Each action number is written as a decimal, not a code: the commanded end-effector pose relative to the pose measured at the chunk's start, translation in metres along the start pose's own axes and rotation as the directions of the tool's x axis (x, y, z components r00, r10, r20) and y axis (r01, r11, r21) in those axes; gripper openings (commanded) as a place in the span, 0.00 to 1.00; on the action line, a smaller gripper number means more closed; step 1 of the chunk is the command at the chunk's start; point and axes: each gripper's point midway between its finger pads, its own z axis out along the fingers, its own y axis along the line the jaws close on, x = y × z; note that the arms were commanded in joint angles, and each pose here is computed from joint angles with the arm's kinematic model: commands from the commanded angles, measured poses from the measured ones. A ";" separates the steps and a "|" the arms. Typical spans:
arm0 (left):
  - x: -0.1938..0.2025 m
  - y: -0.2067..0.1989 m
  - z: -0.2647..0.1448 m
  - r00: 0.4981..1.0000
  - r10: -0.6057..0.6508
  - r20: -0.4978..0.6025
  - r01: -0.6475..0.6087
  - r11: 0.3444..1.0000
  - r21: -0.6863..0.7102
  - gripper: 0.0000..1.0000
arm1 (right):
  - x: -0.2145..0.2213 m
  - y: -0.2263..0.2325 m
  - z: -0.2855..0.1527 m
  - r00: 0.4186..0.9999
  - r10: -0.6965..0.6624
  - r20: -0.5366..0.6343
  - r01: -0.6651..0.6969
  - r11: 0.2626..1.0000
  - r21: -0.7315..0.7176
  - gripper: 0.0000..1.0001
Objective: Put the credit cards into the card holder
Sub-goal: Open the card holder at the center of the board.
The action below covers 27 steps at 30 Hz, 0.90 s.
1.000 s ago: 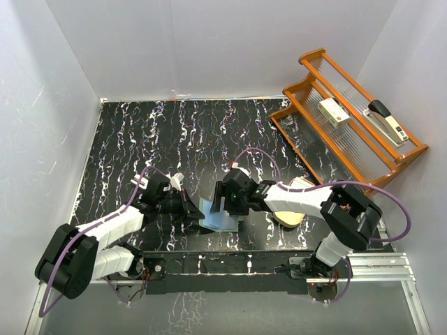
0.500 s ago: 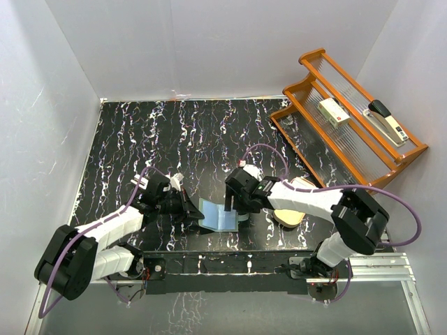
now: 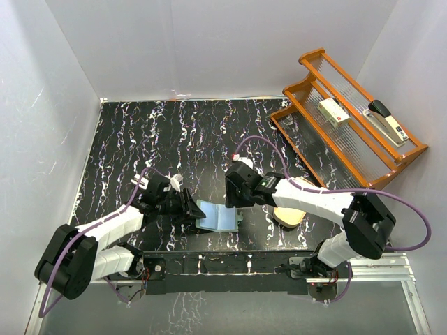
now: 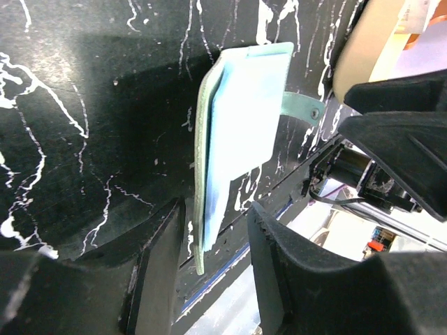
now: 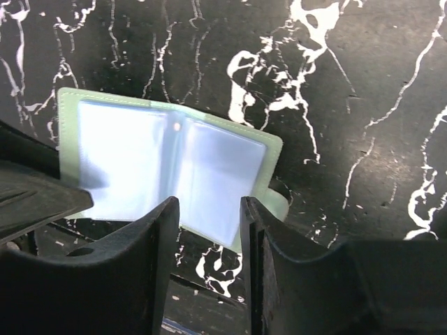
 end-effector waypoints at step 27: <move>-0.005 -0.007 -0.015 0.995 0.097 0.007 -0.097 0.994 -0.046 0.00 | -0.102 -0.122 -0.104 0.712 -0.699 -0.061 0.643 0.615 0.457 0.55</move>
